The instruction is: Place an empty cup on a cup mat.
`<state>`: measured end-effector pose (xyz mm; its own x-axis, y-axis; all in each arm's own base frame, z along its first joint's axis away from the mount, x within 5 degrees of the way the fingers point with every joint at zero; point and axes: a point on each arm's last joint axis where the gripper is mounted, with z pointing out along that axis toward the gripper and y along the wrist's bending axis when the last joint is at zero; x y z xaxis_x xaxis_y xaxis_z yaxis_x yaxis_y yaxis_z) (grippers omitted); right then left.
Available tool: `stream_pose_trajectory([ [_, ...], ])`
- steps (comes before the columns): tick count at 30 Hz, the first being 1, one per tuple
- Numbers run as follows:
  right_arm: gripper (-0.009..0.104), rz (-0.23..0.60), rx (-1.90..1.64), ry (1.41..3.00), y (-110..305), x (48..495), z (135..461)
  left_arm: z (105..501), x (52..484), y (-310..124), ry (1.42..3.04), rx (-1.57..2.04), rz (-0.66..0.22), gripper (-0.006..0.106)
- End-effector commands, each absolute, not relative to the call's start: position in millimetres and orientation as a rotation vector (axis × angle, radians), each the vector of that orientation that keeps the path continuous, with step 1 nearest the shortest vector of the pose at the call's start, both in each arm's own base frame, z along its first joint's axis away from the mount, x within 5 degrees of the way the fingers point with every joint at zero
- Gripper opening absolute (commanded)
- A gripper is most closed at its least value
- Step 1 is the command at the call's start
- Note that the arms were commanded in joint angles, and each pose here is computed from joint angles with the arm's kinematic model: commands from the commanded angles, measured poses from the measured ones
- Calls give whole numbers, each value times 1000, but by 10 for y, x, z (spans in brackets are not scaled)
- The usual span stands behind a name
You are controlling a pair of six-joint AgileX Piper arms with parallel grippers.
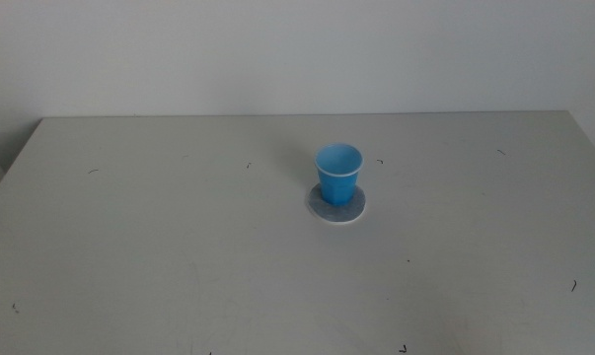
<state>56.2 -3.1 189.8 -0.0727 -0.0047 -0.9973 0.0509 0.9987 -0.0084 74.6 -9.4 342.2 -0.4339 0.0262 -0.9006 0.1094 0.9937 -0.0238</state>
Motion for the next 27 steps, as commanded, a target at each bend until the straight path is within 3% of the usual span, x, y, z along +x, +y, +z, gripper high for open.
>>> stream_pose_trajectory([
  [1,94,-58,17,1535,-27,545,2019,3351,713,-94,1879,70,-116,105],
  [10,94,-58,17,1535,-27,545,2019,2607,573,-62,1638,37,-113,105],
  [18,94,-58,17,1535,-27,545,2019,2085,518,-57,1655,30,-117,105],
  [27,94,-58,17,1535,-27,545,2019,1958,520,-58,1716,33,-112,105],
])
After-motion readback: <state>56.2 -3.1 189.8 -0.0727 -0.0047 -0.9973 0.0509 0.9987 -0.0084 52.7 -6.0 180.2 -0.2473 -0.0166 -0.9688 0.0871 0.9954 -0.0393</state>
